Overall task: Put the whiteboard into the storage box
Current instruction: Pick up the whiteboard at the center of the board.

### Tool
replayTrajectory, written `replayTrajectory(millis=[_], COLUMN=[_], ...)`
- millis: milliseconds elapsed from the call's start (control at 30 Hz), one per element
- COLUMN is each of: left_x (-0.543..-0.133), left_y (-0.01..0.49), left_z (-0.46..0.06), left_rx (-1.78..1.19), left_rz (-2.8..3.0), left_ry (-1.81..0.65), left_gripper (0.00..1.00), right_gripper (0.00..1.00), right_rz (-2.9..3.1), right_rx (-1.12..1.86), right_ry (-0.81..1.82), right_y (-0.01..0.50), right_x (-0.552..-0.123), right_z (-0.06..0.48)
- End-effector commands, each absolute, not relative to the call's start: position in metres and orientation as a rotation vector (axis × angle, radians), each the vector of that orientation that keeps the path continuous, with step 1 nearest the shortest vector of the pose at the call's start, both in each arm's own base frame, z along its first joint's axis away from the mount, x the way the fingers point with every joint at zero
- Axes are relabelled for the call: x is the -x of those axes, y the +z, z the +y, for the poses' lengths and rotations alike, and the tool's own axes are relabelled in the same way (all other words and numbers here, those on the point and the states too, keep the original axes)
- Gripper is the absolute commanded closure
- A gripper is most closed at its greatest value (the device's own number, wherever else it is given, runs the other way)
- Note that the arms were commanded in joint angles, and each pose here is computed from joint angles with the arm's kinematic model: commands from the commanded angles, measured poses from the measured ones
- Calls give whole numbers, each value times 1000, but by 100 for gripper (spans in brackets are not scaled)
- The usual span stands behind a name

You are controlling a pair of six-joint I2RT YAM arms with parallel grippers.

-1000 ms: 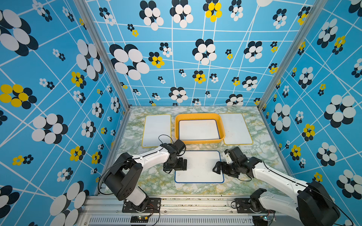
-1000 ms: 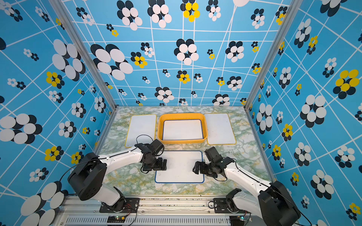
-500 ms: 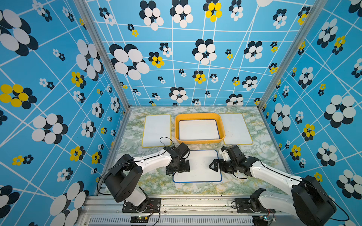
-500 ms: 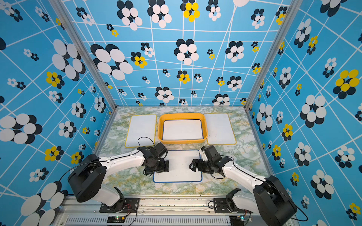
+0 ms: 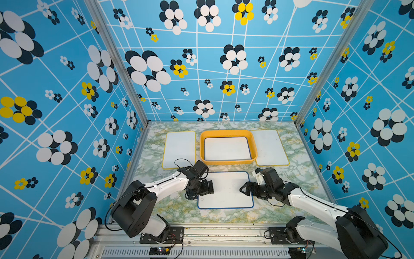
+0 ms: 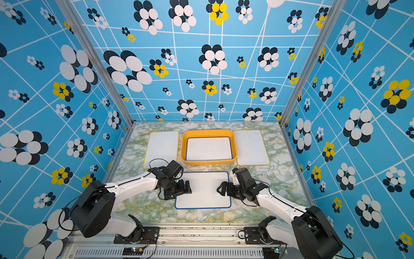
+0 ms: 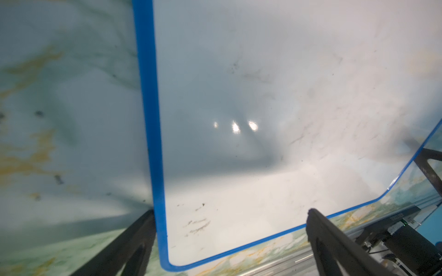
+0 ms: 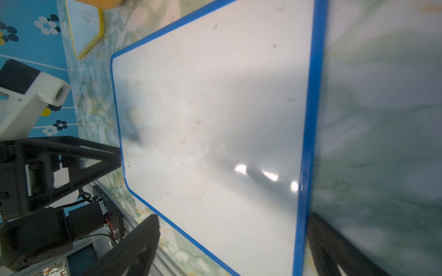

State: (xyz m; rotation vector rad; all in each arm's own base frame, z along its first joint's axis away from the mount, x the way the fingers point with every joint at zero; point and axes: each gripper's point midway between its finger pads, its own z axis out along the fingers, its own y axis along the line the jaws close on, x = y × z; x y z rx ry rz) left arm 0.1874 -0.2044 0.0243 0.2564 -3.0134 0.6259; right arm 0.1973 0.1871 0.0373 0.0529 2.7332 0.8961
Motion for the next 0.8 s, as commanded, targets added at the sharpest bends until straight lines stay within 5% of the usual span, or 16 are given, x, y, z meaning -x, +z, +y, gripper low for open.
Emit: replayTrajectory(millis=[0, 767], left_x=[-176, -197], left_y=[-5, 42], left_z=[-245, -230], left_rx=[-52, -118], left_rz=[-2859, -2881], left_ry=[964, 1194], left_gripper=[1, 0], right_gripper=[1, 2], right_rz=[3070, 3079], right_rx=[-148, -185], right_ry=[852, 809], right_y=[-24, -27], right_x=[-120, -111], right_z=[167, 160])
